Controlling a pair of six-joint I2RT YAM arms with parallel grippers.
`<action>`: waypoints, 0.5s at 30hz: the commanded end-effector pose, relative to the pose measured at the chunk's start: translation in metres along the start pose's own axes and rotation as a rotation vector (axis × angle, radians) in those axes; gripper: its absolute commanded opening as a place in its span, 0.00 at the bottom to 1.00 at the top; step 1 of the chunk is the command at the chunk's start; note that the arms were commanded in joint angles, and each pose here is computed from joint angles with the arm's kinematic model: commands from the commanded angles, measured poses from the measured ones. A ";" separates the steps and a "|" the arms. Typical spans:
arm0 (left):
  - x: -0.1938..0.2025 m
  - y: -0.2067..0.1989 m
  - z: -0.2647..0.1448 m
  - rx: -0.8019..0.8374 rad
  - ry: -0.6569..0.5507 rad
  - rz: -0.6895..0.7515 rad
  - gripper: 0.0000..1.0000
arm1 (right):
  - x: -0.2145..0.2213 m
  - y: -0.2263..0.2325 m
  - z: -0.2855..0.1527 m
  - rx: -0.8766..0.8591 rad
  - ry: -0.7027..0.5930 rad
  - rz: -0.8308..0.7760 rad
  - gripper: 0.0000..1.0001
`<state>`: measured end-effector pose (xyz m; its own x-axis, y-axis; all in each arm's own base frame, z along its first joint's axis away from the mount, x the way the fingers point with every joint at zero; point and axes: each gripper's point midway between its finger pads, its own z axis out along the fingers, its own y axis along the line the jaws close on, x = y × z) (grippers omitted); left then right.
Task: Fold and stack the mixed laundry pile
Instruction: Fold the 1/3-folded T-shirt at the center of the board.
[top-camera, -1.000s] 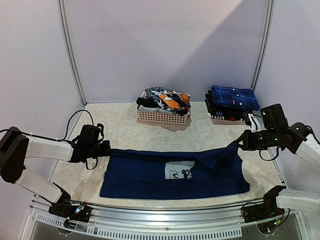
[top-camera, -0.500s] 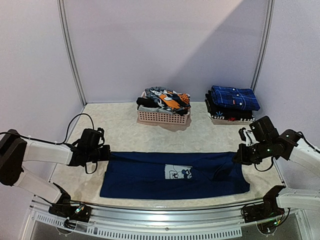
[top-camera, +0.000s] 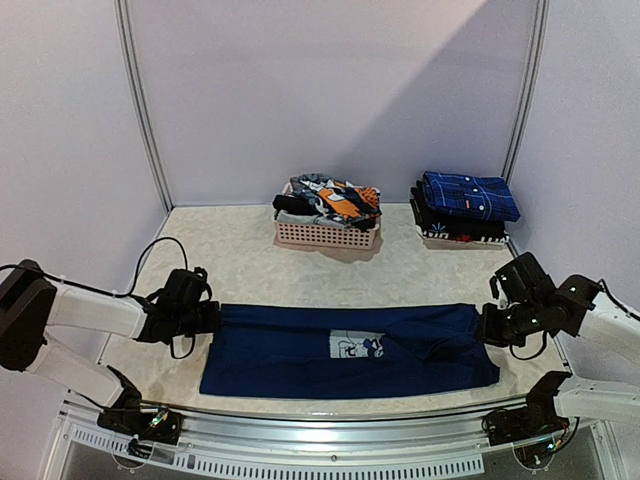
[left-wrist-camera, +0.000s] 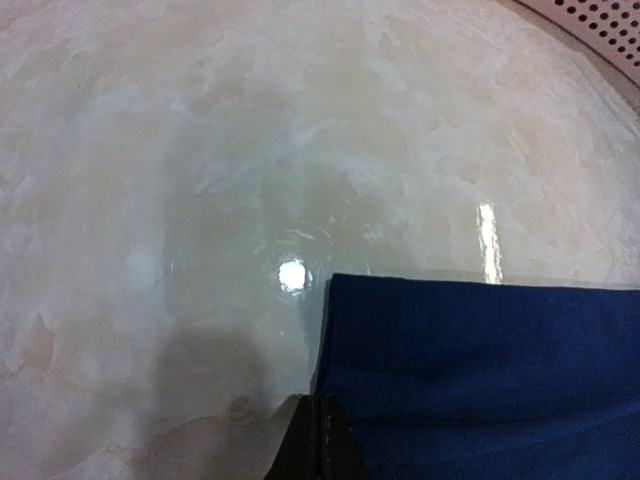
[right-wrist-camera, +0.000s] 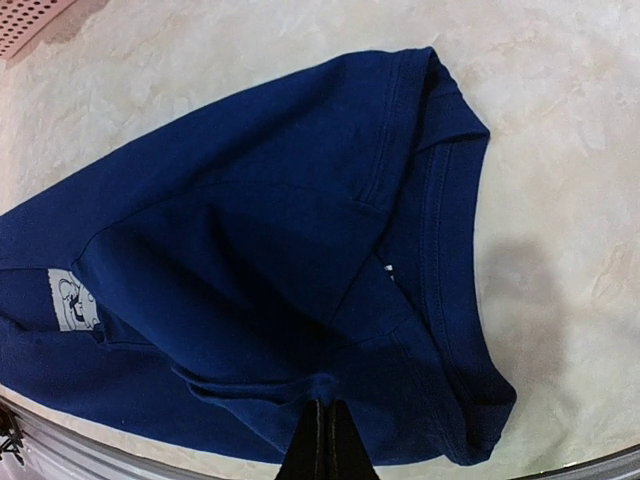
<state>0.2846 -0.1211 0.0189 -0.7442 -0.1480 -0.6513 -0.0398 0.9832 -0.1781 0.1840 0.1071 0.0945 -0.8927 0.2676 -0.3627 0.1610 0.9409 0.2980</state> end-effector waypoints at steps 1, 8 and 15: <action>-0.001 0.006 -0.009 -0.027 -0.055 -0.034 0.00 | 0.000 -0.009 -0.004 0.033 -0.035 0.039 0.00; -0.008 0.008 -0.021 -0.032 -0.126 -0.059 0.21 | 0.007 -0.011 0.005 0.023 -0.024 0.056 0.23; -0.036 -0.002 -0.042 -0.006 -0.231 -0.019 0.37 | 0.004 -0.005 0.012 -0.016 -0.053 0.071 0.41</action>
<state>0.2786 -0.1132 0.0553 -0.6172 -0.2158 -0.7566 -0.0765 0.9736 -0.2152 0.1754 0.1010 0.0761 -0.8775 0.3292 -0.3487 0.2242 0.9244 0.3086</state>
